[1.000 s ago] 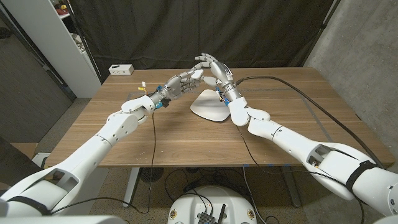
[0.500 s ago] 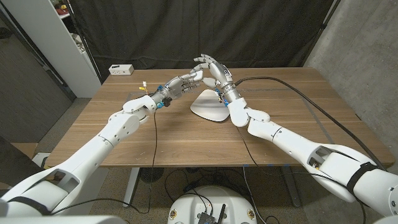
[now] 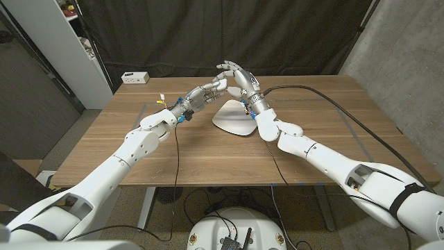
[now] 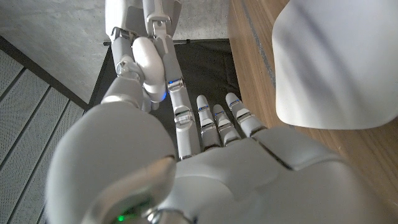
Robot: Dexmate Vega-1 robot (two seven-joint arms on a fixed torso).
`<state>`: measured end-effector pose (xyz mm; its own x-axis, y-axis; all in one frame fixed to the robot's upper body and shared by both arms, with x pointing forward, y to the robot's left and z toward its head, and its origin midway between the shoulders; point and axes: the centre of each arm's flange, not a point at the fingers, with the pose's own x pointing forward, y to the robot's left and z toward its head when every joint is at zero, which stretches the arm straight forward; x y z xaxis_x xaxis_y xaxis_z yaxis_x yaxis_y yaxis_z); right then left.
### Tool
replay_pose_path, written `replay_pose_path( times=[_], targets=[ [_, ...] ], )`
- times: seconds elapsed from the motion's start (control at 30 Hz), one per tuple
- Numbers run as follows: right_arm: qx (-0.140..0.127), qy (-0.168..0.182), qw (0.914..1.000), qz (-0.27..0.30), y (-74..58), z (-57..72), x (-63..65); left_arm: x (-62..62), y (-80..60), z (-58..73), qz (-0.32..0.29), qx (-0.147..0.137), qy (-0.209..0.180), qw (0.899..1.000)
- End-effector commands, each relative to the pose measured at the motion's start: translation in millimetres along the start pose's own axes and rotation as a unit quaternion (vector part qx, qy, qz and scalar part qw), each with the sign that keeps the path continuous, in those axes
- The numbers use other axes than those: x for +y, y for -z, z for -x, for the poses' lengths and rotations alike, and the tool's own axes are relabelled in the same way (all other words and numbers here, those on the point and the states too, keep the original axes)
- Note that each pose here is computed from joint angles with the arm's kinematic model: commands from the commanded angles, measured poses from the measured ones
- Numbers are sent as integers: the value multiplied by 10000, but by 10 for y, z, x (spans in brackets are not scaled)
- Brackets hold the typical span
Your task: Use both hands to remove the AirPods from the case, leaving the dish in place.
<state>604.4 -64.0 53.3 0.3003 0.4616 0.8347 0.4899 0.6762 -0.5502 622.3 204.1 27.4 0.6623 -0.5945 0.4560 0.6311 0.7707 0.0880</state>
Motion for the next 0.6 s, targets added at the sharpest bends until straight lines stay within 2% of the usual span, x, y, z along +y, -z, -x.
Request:
replay_pose_path(
  times=[0.03,0.4,0.6],
  targets=[
    [146,-137,9998,-43,63,21,-91,5,-28,-21,123,-144,219,9996],
    [229,-218,9995,-58,75,44,-89,23,-79,-20,63,-166,360,9992],
    [396,-357,9986,3,101,66,-93,55,-114,-3,-124,-24,409,9991]
  ],
)
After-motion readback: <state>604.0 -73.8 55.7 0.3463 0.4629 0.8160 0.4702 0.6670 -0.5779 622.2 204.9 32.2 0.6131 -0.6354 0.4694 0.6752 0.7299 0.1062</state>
